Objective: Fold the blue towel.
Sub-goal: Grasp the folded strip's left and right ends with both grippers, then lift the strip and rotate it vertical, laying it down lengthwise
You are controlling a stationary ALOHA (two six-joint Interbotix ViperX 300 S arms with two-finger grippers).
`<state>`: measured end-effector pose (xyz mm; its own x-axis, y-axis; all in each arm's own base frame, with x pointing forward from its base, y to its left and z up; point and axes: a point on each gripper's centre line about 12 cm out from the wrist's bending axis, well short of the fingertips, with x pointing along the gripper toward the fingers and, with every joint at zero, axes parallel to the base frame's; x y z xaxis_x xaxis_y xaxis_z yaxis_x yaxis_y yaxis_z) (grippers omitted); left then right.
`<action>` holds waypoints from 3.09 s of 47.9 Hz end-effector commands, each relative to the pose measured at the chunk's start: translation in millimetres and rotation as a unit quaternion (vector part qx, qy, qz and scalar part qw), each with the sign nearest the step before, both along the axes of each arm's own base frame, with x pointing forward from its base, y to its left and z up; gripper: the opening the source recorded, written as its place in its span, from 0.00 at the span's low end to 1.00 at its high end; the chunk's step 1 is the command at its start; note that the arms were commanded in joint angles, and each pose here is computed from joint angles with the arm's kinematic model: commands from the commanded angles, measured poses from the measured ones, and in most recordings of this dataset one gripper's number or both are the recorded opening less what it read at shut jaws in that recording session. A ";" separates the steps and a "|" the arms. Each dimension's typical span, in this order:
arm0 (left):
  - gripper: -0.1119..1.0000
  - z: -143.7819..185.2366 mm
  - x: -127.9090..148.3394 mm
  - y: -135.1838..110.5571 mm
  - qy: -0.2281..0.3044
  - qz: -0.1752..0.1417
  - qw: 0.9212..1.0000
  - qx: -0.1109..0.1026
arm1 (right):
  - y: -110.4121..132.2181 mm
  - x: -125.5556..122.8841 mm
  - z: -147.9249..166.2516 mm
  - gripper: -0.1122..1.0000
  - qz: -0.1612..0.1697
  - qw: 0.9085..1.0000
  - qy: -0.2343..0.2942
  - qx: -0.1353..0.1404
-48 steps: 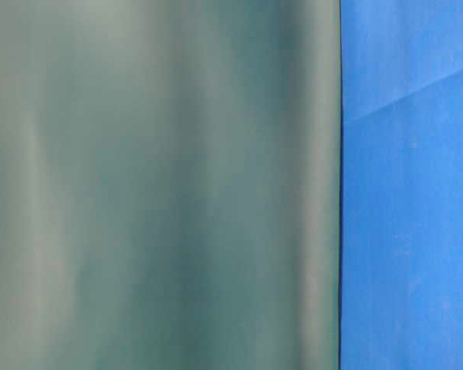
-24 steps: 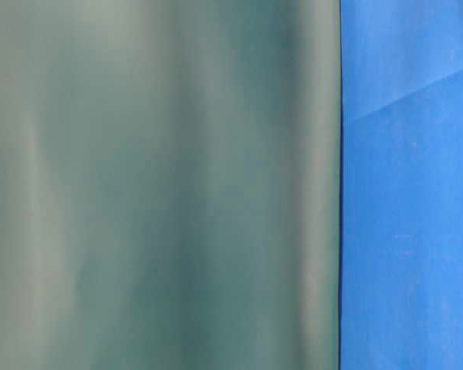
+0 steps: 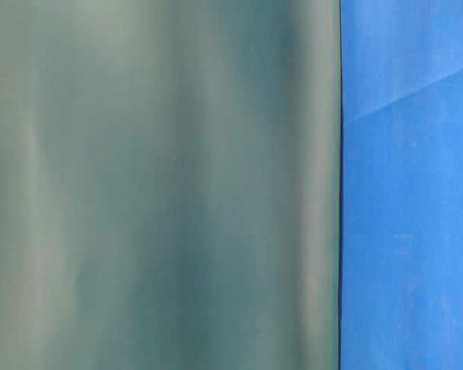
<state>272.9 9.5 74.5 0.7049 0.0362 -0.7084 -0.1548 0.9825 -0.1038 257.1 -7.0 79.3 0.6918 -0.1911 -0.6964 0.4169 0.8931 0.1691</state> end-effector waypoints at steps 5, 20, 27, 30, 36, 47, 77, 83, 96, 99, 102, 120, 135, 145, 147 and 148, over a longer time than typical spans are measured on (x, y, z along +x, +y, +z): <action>0.13 12.9 4.4 0.8 -0.010 0.001 1.000 0.000 | 1.1 4.9 10.5 0.13 0.002 1.000 -0.020 0.002; 0.13 59.4 3.9 -0.2 -0.020 -0.004 1.000 -0.003 | 5.9 3.0 47.8 0.13 0.018 0.997 -0.074 0.021; 0.13 82.9 2.0 -1.6 -0.036 -0.006 0.999 -0.004 | 10.0 1.9 70.4 0.13 0.041 0.994 -0.100 0.024; 0.13 93.4 1.7 -3.9 -0.043 -0.011 0.999 -0.005 | 11.8 1.5 79.4 0.13 0.051 0.992 -0.110 0.026; 0.13 107.1 1.0 -9.1 -0.055 -0.019 0.998 -0.007 | 15.1 0.7 95.6 0.13 0.065 0.989 -0.129 0.031; 0.13 115.5 2.9 -18.9 -0.068 -0.030 0.997 -0.015 | 16.2 1.9 99.7 0.13 0.070 0.988 -0.129 0.035; 0.13 142.6 73.6 -66.2 -0.127 -0.046 0.987 -0.083 | -59.0 28.4 138.3 0.13 -0.005 0.987 -0.153 -0.048; 0.13 147.5 96.1 -71.5 -0.143 -0.047 0.985 -0.088 | -79.0 33.7 142.9 0.13 -0.028 0.986 -0.152 -0.063; 0.13 153.1 148.9 -80.8 -0.170 -0.048 0.980 -0.092 | -115.6 43.5 150.4 0.13 -0.060 0.983 -0.144 -0.097; 0.13 154.4 160.1 -83.4 -0.174 -0.049 0.979 -0.093 | -123.1 45.9 151.2 0.13 -0.065 0.982 -0.141 -0.105; 0.13 155.5 169.3 -84.9 -0.179 -0.049 0.978 -0.094 | -131.1 49.4 152.4 0.13 -0.070 0.982 -0.139 -0.112; 0.13 144.6 209.5 -88.2 -0.200 -0.042 0.974 -0.099 | -157.5 65.3 155.6 0.13 -0.084 0.979 -0.132 -0.130; 0.13 133.4 223.1 -86.5 -0.234 -0.038 0.966 -0.100 | -167.4 60.4 154.5 0.13 -0.096 0.978 -0.127 -0.135; 0.13 119.1 226.6 -84.3 -0.239 -0.035 0.965 -0.099 | -170.6 57.6 150.1 0.13 -0.096 0.979 -0.117 -0.134; 0.13 116.4 226.5 -83.4 -0.240 -0.034 0.965 -0.098 | -170.7 58.6 149.2 0.13 -0.094 0.980 -0.114 -0.134; 0.13 115.2 225.7 -83.2 -0.240 -0.034 0.965 -0.098 | -171.0 59.5 149.1 0.13 -0.093 0.980 -0.114 -0.134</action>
